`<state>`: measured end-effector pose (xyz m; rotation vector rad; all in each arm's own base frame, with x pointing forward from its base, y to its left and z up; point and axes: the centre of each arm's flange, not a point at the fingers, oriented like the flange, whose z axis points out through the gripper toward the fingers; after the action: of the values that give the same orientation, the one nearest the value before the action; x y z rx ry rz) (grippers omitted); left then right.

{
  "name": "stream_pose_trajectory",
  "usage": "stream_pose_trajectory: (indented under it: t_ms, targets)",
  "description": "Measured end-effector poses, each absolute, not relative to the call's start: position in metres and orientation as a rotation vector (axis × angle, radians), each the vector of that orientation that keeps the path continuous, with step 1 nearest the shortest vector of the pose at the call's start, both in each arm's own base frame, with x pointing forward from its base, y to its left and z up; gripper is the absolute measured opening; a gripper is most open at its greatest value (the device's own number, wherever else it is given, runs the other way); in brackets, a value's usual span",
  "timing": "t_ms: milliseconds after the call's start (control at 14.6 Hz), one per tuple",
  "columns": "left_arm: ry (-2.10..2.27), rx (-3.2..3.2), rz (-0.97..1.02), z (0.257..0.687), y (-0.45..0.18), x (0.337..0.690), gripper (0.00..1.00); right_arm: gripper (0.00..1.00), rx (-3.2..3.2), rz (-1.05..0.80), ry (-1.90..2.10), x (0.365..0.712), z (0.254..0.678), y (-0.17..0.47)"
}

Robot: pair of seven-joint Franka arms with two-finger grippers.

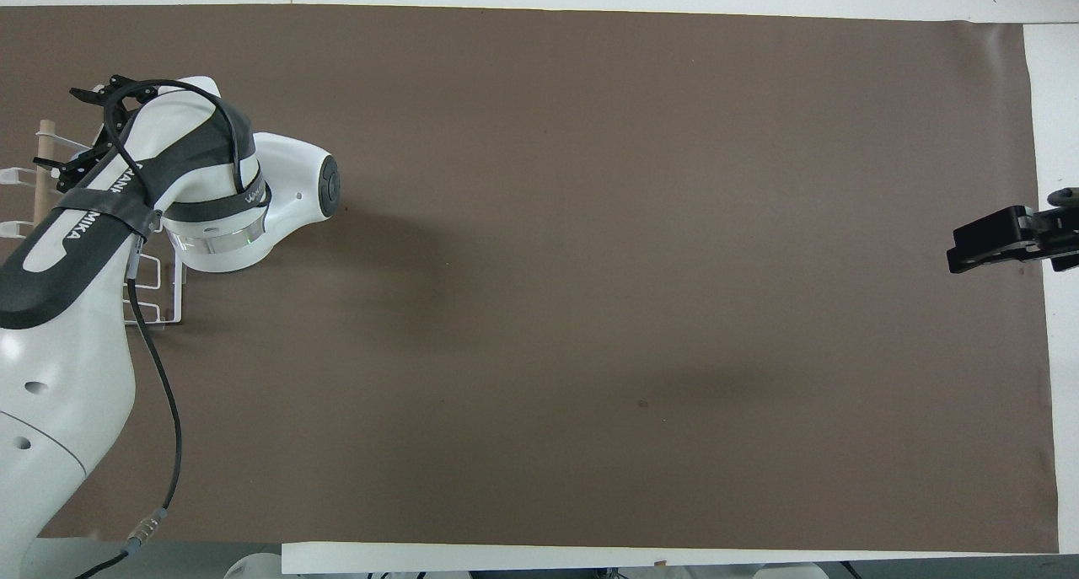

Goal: Hang cup on cup holder
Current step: 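Carry the cup with the left gripper over the wire rack, then lower the cup onto the rack hook and open the left gripper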

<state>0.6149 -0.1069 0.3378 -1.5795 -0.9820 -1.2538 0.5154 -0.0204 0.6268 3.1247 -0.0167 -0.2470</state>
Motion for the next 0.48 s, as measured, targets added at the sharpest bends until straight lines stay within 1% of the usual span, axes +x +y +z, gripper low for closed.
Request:
stream_pose_trajectory:
  t_ms: [205,342,479]
  targets:
    - [-0.987,-1.662,-1.141,0.365,-0.114,0.613,1.0,1.0,3.127,-0.178,-0.016,0.521,0.629,-0.021]
    - [-0.999,-1.804,-1.023,0.399,-0.111,0.611,1.0,1.0,3.127,-0.13,-0.017,0.525,0.631,-0.021]
    - [-0.995,-1.938,-0.862,0.437,-0.095,0.604,1.0,1.0,3.124,-0.121,-0.019,0.526,0.631,-0.022]
